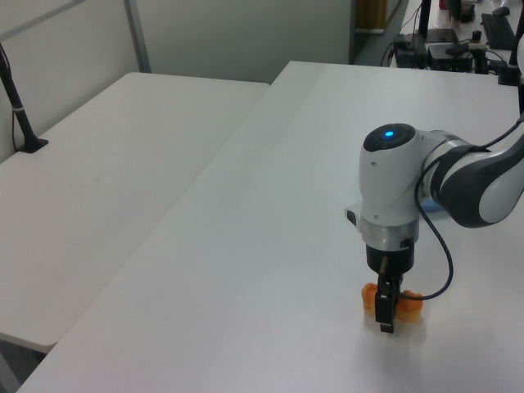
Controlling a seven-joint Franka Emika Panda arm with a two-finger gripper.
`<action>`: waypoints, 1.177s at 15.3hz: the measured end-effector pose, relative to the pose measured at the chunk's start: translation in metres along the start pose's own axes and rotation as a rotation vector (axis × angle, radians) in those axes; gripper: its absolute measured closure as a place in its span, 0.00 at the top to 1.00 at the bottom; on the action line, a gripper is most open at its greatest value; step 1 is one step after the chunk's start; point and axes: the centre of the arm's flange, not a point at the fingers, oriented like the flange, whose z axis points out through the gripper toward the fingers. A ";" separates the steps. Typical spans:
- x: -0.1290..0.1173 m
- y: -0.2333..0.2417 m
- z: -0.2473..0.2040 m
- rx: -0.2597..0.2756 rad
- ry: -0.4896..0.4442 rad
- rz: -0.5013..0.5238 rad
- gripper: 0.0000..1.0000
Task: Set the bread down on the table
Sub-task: 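Lift the bread roll off the plate and carry it beside the plate, then lower the bread roll onto the table and open the gripper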
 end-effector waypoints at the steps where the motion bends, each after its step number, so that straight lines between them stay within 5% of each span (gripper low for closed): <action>1: 0.001 0.000 -0.002 0.002 0.003 0.001 0.98; 18: 0.007 0.008 -0.033 0.003 0.037 0.016 1.00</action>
